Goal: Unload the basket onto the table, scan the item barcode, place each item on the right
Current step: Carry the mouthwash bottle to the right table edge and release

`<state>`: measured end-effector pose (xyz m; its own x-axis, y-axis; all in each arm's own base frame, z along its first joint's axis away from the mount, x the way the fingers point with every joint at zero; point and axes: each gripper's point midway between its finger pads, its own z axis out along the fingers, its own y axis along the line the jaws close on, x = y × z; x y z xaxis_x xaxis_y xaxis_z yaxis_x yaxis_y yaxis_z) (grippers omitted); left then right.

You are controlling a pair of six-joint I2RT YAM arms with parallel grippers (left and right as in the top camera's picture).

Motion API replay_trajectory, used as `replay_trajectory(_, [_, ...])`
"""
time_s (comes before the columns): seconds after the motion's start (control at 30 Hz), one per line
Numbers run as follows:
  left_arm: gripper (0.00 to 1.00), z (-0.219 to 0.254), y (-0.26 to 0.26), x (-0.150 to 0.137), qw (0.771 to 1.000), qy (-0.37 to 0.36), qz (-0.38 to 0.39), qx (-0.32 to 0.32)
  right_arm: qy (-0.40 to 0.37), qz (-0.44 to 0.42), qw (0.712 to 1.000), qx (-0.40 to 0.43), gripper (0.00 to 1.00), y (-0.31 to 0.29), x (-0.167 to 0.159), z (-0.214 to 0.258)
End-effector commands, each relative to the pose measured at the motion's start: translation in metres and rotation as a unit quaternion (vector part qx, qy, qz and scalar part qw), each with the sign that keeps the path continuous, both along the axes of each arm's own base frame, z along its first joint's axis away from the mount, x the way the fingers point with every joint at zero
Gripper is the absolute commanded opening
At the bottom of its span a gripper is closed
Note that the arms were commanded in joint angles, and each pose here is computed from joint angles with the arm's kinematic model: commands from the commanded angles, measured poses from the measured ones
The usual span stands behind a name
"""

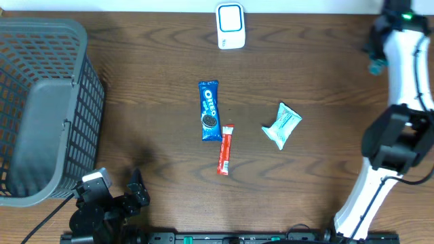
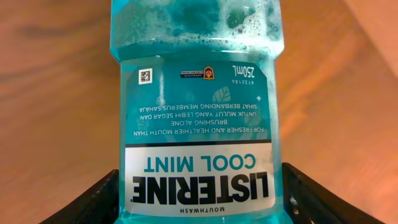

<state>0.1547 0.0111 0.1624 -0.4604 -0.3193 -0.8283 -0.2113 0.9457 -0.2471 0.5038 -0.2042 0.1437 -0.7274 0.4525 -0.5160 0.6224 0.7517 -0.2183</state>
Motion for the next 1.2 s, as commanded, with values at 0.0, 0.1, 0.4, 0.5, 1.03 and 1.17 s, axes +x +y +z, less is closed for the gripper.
replay_trajectory(0.0, [0.98, -0.001, 0.000, 0.000, 1.000, 0.001, 0.001, -0.003, 0.017, -0.051, 0.998, -0.030, 0.35, -0.047, -0.031, 0.005])
replay_trajectory(0.1, [0.98, -0.001, 0.000, 0.000, 1.000, 0.001, 0.001, -0.003, 0.040, -0.081, 0.996, -0.027, 0.35, -0.079, -0.057, -0.011])
replay_trajectory(0.4, [0.98, -0.001, 0.000, 0.000, 1.000, 0.001, 0.001, -0.003, 0.061, -0.161, 0.985, -0.013, 0.36, -0.151, -0.124, -0.074])
replay_trajectory(0.5, [0.98, -0.001, 0.000, 0.000, 1.000, 0.001, 0.001, -0.003, 0.058, -0.181, 0.982, -0.014, 0.35, -0.164, -0.141, -0.095])
replay_trajectory(1.03, [0.98, -0.001, 0.000, 0.000, 1.000, 0.001, 0.001, -0.003, 0.058, -0.160, 0.985, -0.041, 0.99, -0.173, -0.145, -0.056])
replay_trajectory(1.17, [0.98, -0.001, 0.000, 0.000, 1.000, 0.001, 0.001, -0.003, 0.013, -0.153, 0.987, -0.057, 0.99, -0.157, -0.127, 0.001])
